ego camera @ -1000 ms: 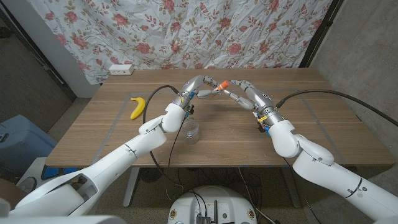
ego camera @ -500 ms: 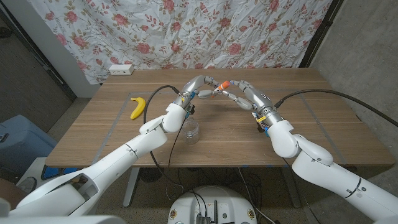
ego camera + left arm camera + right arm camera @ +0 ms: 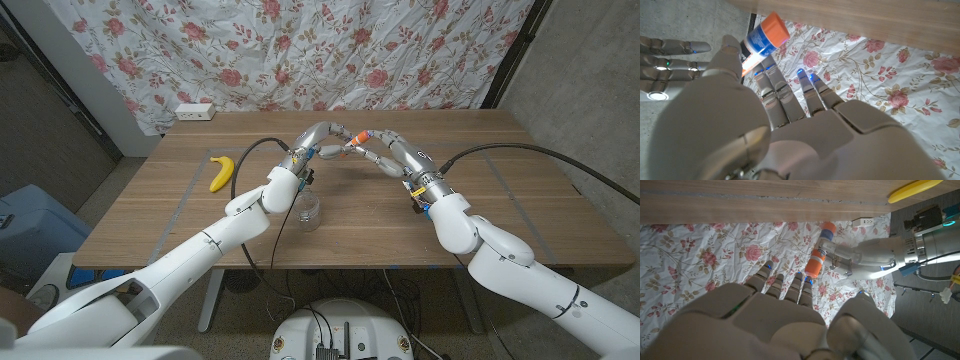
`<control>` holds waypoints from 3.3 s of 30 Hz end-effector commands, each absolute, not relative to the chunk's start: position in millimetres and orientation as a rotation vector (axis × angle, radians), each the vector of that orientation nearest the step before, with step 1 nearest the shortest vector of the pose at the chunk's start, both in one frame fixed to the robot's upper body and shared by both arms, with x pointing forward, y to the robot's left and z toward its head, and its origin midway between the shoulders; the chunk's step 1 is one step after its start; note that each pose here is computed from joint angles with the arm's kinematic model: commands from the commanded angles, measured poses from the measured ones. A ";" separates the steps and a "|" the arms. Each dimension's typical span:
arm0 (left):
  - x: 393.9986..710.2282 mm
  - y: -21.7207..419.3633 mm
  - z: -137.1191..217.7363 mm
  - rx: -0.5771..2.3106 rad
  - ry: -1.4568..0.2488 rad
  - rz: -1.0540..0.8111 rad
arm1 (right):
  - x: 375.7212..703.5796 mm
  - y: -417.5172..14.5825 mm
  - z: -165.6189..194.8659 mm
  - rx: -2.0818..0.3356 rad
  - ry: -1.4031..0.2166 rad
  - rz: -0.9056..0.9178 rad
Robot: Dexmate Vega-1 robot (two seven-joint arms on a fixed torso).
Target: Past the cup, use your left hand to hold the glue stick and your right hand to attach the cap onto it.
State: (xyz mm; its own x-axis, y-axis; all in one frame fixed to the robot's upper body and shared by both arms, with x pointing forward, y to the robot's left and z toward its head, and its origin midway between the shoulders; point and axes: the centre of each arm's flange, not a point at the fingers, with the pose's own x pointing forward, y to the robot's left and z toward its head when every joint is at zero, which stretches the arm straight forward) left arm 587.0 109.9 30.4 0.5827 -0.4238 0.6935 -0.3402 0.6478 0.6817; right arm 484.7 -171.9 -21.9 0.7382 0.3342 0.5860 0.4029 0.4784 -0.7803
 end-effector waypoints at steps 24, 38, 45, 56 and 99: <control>581.8 107.1 26.9 0.899 -0.985 -0.059 | 480.6 -165.3 -23.0 -1.143 -0.789 -0.030; 579.6 109.0 24.7 0.890 -0.977 -0.056 | 478.5 -163.0 -26.4 -1.177 -0.775 -0.025; 577.0 109.5 24.5 0.895 -0.978 -0.047 | 478.2 -161.5 -27.7 -1.189 -0.758 -0.022; 572.1 111.8 21.9 0.888 -0.975 -0.039 | 476.6 -157.6 -29.4 -1.224 -0.749 -0.013; 564.6 110.4 21.1 0.880 -0.991 -0.037 | 470.6 -143.9 -39.7 -1.254 -0.742 0.046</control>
